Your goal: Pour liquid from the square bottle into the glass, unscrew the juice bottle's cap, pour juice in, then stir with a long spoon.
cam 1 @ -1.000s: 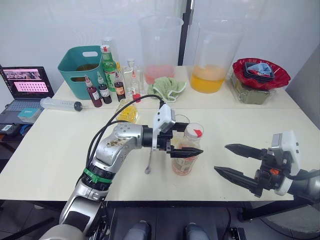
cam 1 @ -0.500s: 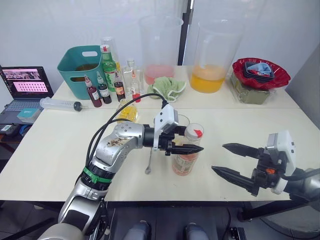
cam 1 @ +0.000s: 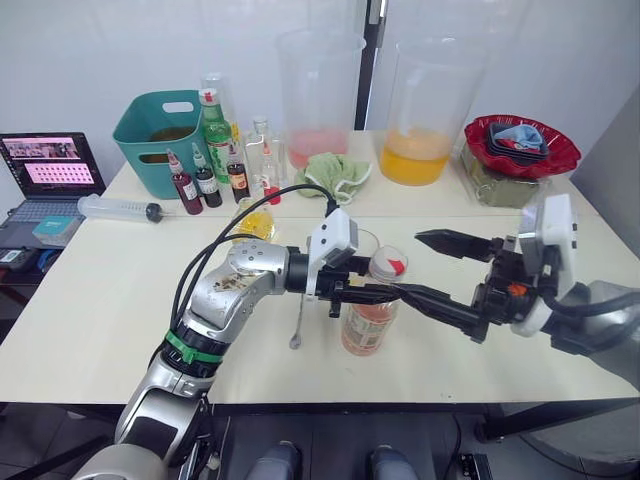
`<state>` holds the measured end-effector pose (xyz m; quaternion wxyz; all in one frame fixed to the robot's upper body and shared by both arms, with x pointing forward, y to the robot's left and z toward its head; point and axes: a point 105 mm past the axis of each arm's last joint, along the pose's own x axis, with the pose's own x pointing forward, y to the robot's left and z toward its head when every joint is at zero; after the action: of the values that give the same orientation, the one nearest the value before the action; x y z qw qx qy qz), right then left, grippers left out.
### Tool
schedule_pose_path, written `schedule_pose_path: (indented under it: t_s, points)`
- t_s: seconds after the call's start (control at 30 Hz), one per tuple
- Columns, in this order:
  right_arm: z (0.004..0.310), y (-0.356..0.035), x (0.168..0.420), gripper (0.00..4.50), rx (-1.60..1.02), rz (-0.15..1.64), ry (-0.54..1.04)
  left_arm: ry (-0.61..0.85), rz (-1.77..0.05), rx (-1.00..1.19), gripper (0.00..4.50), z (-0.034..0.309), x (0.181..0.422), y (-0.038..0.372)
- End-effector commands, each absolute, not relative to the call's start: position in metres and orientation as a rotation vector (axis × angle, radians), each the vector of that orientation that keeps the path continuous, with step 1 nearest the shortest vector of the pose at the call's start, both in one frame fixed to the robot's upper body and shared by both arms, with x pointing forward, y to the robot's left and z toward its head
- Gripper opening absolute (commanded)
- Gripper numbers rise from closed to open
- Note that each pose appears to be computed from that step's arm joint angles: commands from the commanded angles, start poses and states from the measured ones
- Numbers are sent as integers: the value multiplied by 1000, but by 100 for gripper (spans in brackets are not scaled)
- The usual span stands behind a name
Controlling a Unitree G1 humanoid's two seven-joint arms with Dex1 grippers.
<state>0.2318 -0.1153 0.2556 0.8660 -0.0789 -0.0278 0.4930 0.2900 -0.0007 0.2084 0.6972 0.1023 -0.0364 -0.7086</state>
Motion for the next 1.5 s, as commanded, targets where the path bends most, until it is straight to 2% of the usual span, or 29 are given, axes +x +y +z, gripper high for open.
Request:
schedule_pose_path:
  t_s: [0.03,0.17,0.27,0.47,0.63,0.87,1.0,1.1,1.33,1.43,1.5]
  points:
    - [257,-112,237,450,-157,1003,-57,-129,-1580,264,137,220,290,-2]
    - [254,-107,242,450,-155,985,-50,-130,-1579,267,137,220,290,-2]
    - [252,-106,246,369,-160,966,-49,-128,-1575,271,137,218,289,-1]
    - [247,-103,246,172,-164,1000,-38,-115,-1563,263,137,217,289,2]
    - [244,-96,244,171,-177,1091,-29,-93,-1539,267,137,213,291,6]
    - [244,-86,248,171,-243,1336,9,-63,-1488,245,137,203,292,13]
    - [243,-79,259,171,-331,1597,58,-43,-1454,233,137,193,292,17]
    - [244,-80,266,171,-400,1714,79,-38,-1457,233,137,190,290,16]
    - [254,-87,279,171,-440,1863,80,-31,-1457,235,137,189,291,16]
    - [262,-89,276,171,-377,1895,102,-24,-1459,242,137,187,292,18]
    - [270,-93,273,274,-327,1900,119,-21,-1475,240,137,186,291,16]
